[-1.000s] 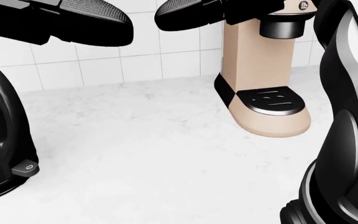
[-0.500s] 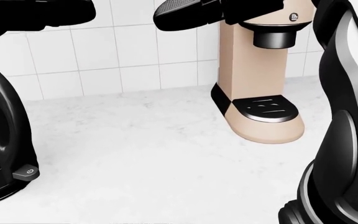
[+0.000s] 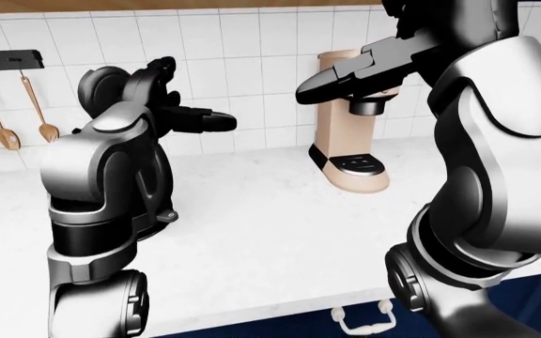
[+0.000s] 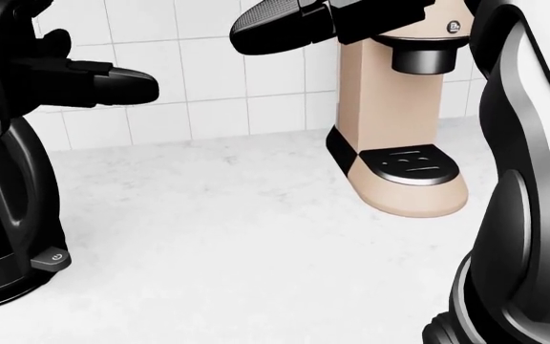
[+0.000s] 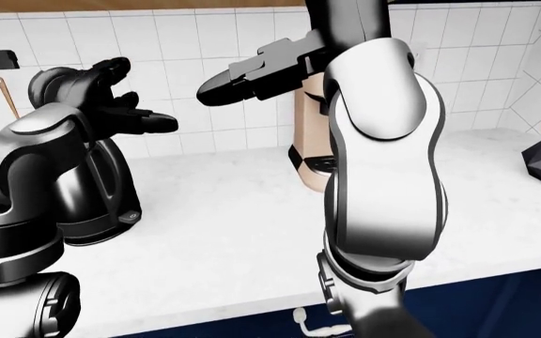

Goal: Close the lid of the electric kettle.

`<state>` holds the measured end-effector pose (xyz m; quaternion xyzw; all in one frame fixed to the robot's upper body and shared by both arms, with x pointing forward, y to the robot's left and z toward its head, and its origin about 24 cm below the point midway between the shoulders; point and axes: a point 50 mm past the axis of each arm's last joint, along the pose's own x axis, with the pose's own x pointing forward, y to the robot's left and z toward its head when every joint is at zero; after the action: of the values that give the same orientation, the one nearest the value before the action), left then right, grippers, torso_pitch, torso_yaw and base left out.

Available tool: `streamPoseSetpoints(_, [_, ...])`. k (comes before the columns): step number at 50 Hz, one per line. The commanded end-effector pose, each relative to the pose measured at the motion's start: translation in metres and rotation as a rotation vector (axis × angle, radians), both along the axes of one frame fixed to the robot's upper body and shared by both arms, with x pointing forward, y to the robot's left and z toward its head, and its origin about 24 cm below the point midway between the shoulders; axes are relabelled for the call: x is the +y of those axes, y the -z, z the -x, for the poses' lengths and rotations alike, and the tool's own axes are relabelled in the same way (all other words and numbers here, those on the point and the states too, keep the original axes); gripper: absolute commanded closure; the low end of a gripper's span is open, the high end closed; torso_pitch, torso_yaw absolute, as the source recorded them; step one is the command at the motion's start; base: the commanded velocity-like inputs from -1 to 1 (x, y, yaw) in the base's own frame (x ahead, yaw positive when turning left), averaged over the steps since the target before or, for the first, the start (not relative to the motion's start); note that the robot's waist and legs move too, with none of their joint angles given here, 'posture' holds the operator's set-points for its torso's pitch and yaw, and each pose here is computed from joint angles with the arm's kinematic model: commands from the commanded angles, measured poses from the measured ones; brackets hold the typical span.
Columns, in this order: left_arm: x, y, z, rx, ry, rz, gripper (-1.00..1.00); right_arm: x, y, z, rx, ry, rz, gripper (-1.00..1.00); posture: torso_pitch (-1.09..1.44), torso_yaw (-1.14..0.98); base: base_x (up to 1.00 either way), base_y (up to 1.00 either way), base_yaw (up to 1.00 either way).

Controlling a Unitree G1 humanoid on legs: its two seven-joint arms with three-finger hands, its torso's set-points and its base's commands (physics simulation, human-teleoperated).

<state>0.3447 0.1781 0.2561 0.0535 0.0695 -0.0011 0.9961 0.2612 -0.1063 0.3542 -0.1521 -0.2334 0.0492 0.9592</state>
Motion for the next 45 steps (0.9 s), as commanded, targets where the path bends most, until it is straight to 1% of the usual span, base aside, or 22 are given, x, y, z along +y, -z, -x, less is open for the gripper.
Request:
streamPoseSetpoints(1, [0.004,-0.020,0.002,-0.096,-0.021,-0.015,-1.00,-0.001,-0.009,0.004,-0.046,0.009,-0.004,-1.00,-0.63,0.00,0.00,0.00,0.00])
streamPoseSetpoints(5, [0.008,-0.018,0.000,-0.091,-0.038,-0.020,-1.00,-0.001,-0.009,0.004,-0.047,0.009,-0.003,-1.00,-0.63,0.00,0.00,0.00,0.00])
streamPoseSetpoints(6, [0.009,-0.018,-0.001,-0.091,-0.048,-0.027,-1.00,0.000,-0.008,0.004,-0.045,0.009,-0.002,-1.00,-0.63,0.00,0.00,0.00,0.00])
streamPoseSetpoints(7, [0.011,-0.016,-0.002,-0.090,-0.067,-0.050,-1.00,0.000,-0.008,0.004,-0.045,0.009,-0.002,-1.00,-0.63,0.00,0.00,0.00,0.00])
streamPoseSetpoints(14, [0.015,-0.011,-0.007,-0.090,-0.094,-0.071,-1.00,0.002,-0.006,0.003,-0.043,0.007,0.004,-1.00,-0.63,0.00,0.00,0.00,0.00])
streamPoseSetpoints(23, [0.020,-0.009,-0.012,-0.086,-0.108,-0.053,-1.00,0.003,-0.006,0.003,-0.041,0.004,0.010,-1.00,-0.63,0.00,0.00,0.00,0.00])
streamPoseSetpoints(33, [0.023,-0.015,-0.010,-0.118,-0.129,-0.038,-1.00,0.004,-0.005,0.003,-0.039,0.003,0.013,-1.00,-0.63,0.00,0.00,0.00,0.00])
streamPoseSetpoints(35, [0.026,-0.014,-0.012,-0.125,-0.143,-0.038,-1.00,0.004,-0.005,0.002,-0.039,0.002,0.013,-1.00,-0.63,0.00,0.00,0.00,0.00])
streamPoseSetpoints(45, [0.038,-0.007,-0.019,-0.109,-0.183,-0.019,-1.00,0.004,-0.005,0.003,-0.040,0.005,0.013,-1.00,-0.63,0.00,0.00,0.00,0.00])
